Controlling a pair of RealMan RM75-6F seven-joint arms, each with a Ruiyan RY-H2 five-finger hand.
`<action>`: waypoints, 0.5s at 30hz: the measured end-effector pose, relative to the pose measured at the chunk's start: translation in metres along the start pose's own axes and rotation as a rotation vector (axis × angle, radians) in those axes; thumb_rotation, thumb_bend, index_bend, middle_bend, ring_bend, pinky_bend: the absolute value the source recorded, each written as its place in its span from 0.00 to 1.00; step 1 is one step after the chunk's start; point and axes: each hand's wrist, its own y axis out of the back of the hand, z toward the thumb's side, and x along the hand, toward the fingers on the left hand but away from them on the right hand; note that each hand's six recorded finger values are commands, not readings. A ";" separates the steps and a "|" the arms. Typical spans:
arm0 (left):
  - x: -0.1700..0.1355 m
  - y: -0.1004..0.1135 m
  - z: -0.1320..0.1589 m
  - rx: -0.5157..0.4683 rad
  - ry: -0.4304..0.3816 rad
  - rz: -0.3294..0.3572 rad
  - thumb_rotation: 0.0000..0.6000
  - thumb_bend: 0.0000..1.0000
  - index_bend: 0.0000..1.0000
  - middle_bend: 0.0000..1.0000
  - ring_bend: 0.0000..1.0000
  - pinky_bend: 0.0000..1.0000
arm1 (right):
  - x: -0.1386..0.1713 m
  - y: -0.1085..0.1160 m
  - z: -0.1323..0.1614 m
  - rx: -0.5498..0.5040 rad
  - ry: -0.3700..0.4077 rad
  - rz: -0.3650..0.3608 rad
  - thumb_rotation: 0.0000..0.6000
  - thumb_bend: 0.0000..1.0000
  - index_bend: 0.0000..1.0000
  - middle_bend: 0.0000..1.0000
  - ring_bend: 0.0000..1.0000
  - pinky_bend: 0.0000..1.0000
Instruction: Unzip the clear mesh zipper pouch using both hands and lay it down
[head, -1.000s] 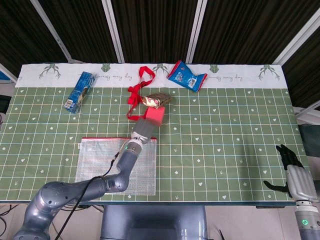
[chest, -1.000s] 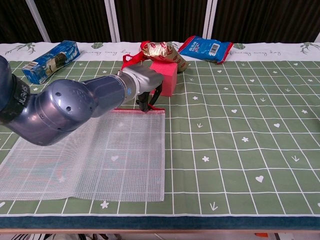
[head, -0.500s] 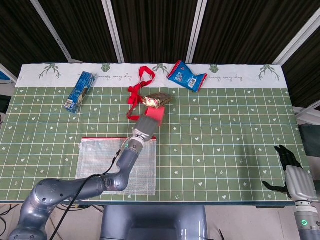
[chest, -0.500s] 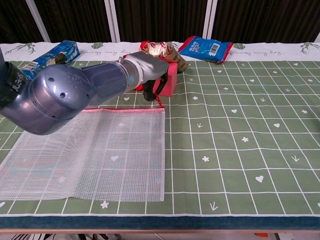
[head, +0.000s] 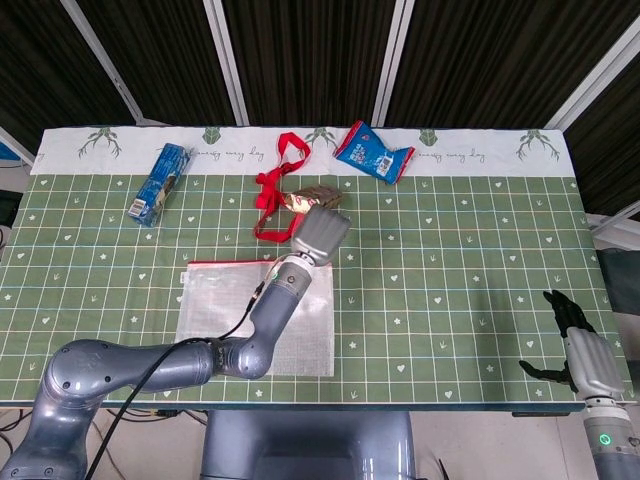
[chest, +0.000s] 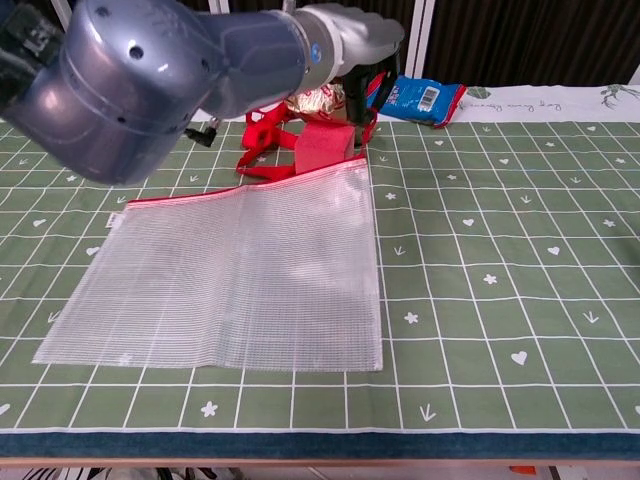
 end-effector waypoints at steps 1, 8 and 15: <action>0.000 0.004 0.001 -0.005 -0.002 0.005 1.00 0.44 0.61 1.00 0.92 0.87 | -0.001 -0.001 0.004 -0.014 0.000 0.006 1.00 0.25 0.00 0.00 0.00 0.21; 0.003 0.035 0.010 -0.046 -0.010 0.045 1.00 0.44 0.61 1.00 0.92 0.87 | -0.016 -0.008 0.040 -0.152 -0.014 0.073 1.00 0.27 0.10 0.00 0.00 0.21; 0.002 0.056 0.020 -0.079 -0.024 0.060 1.00 0.44 0.62 1.00 0.92 0.87 | -0.044 -0.014 0.082 -0.326 -0.053 0.136 1.00 0.27 0.19 0.01 0.00 0.21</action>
